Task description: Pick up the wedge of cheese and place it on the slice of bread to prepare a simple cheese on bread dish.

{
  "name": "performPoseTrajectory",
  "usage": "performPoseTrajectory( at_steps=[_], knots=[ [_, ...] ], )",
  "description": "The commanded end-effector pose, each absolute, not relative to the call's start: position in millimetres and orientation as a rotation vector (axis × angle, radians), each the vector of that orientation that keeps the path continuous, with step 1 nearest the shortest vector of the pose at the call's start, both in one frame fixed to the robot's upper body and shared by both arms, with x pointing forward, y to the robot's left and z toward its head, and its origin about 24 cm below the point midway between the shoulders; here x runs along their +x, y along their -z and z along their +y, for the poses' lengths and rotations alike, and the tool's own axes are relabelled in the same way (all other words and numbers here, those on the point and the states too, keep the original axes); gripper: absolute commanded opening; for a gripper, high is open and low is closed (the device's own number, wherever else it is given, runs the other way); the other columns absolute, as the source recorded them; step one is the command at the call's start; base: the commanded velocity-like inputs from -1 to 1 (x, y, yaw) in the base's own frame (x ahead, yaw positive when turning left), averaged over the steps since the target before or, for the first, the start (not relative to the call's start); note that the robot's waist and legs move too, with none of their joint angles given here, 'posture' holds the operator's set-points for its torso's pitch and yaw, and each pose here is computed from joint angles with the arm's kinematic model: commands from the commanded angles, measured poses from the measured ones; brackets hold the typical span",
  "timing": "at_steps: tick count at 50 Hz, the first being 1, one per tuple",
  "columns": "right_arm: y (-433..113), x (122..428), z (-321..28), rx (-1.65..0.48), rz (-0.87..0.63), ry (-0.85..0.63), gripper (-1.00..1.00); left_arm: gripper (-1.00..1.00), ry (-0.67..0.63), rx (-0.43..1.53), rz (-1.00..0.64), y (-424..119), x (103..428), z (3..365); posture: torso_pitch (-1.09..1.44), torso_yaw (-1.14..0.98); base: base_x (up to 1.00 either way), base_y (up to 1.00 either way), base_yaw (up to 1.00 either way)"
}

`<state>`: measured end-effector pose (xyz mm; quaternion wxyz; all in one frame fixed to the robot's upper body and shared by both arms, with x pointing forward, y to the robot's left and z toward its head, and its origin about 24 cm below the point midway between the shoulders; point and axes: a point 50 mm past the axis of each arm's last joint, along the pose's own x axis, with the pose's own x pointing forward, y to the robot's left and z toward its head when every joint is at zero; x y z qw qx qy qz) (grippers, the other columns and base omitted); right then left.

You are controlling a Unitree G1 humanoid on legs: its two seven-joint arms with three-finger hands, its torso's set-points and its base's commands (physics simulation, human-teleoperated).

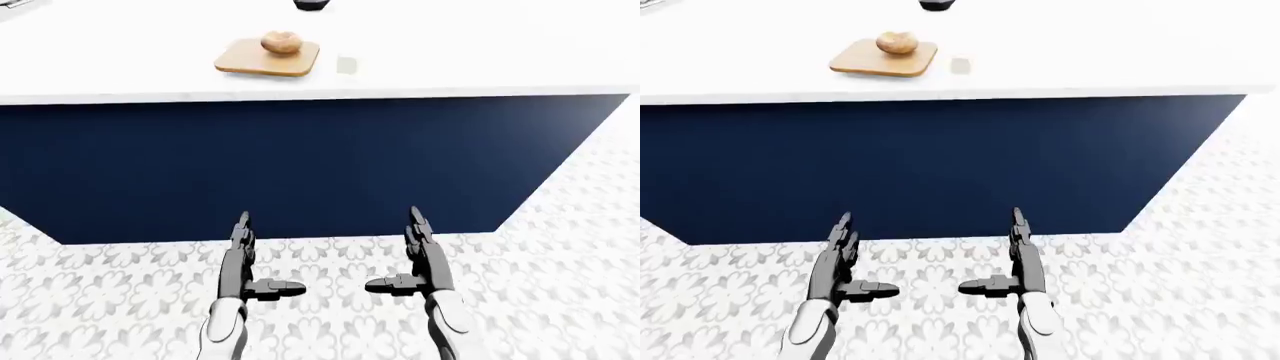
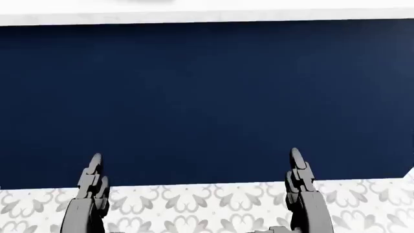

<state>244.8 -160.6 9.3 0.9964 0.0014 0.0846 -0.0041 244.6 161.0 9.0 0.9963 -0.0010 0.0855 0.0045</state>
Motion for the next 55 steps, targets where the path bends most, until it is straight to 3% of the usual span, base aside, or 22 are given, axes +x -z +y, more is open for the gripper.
performPoseTrajectory(
  at_steps=[1,15,24,42,43,46,55],
  knots=[
    [-38.4,258.5,-158.9,-0.014,0.011,-0.008,1.00,1.00,0.005,0.015,0.002,-39.3,258.5,158.1,0.00,0.00,0.00,0.00,0.00],
    [-39.2,258.7,-155.5,-0.042,0.003,-0.022,1.00,1.00,0.009,0.015,0.004,-37.1,258.9,158.5,0.00,0.00,0.00,0.00,0.00],
    [-60.4,262.7,-143.3,-0.143,-0.053,-0.037,1.00,1.00,-0.035,0.113,-0.101,-69.0,245.5,159.5,0.00,0.00,0.00,0.00,0.00],
    [-217.0,276.8,-169.1,-0.186,-0.305,0.066,1.00,1.00,-0.087,0.145,-0.393,-246.1,253.6,182.5,0.00,0.00,0.00,0.00,0.00],
    [-232.6,272.2,-175.8,-0.213,-0.349,0.120,1.00,1.00,-0.090,0.163,-0.430,-257.8,249.5,181.4,0.00,0.00,0.00,0.00,0.00],
    [-265.5,260.8,-180.3,-0.143,-0.412,0.111,1.00,1.00,-0.088,0.179,-0.480,-281.3,240.7,180.4,0.00,0.00,0.00,0.00,0.00],
    [-338.9,235.6,-187.4,-0.230,-0.537,0.086,1.00,1.00,-0.096,0.114,-0.579,-352.6,210.2,200.4,0.00,0.00,0.00,0.00,0.00]
  ],
)
